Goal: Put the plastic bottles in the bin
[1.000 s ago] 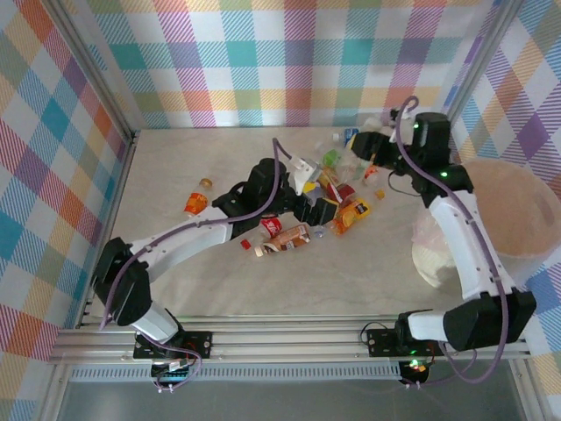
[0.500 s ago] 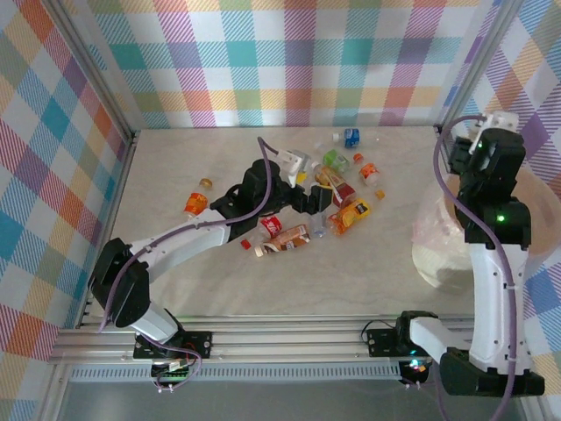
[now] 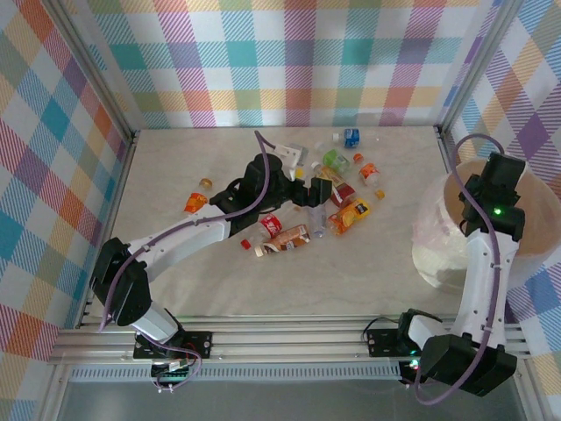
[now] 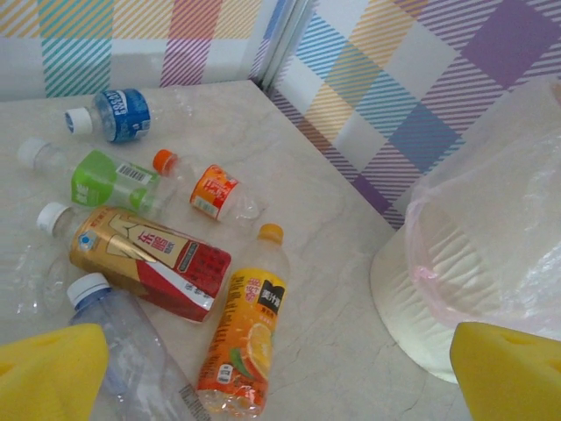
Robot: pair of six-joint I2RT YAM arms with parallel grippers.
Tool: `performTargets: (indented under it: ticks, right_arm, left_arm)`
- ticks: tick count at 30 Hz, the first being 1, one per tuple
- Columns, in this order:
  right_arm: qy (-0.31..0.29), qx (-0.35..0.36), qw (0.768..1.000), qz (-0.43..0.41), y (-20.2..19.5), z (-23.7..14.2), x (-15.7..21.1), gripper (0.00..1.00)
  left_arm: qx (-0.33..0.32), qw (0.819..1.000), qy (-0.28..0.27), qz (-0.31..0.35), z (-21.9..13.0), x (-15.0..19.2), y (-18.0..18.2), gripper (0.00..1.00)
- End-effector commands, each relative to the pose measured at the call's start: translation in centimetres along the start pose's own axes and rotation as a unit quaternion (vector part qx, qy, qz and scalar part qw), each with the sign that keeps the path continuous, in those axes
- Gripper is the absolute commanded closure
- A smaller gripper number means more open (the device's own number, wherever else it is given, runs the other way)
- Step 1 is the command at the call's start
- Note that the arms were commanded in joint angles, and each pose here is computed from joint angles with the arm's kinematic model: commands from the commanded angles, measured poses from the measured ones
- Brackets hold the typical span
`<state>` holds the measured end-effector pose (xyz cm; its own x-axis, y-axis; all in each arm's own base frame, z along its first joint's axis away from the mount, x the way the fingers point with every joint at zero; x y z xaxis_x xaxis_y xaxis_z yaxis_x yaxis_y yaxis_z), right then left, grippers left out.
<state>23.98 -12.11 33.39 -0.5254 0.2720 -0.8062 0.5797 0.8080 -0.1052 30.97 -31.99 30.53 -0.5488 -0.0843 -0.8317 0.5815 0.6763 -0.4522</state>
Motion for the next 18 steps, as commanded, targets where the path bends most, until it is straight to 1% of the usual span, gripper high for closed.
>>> performTargets:
  ticks: [1,7,12,15,18]
  right_arm:
    - [-0.025,-0.071,0.996,0.038,1.7,0.3,-1.1,0.66]
    - [-0.048,-0.130,0.989,0.047,3.4,1.4,-2.2,0.66]
    - [-0.064,-0.207,0.975,0.039,5.4,2.2,-3.0,0.64]
    - [-0.059,-0.227,0.971,0.037,6.0,2.6,-3.1,0.64]
    - [-0.046,-0.230,0.971,0.040,6.2,3.1,-2.4,0.63]
  left_arm:
    - [-0.027,1.000,-0.004,-0.004,0.1,-0.5,0.6,0.00]
    - [-0.056,0.998,-0.006,-0.005,0.4,0.0,1.6,0.00]
    - [-0.087,0.996,-0.009,-0.003,0.5,0.5,2.5,0.00]
    - [-0.099,0.995,-0.011,-0.005,0.5,0.6,2.9,0.00]
    - [-0.117,0.993,-0.016,-0.007,0.5,0.4,3.3,0.00]
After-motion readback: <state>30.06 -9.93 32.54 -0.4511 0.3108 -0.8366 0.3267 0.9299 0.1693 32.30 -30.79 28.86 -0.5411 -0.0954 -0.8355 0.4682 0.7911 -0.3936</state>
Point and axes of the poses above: each hand's point on the last joint's axis, 136 mm out from that joint toward the fingers, its own z axis out along the fingers, its own y axis along the line the jaws close on, x = y × z, the point moved 6 cm from there along -z, back along the fingers, and after that the axes turned 4 degrees about -z, right-handed, at the moved point
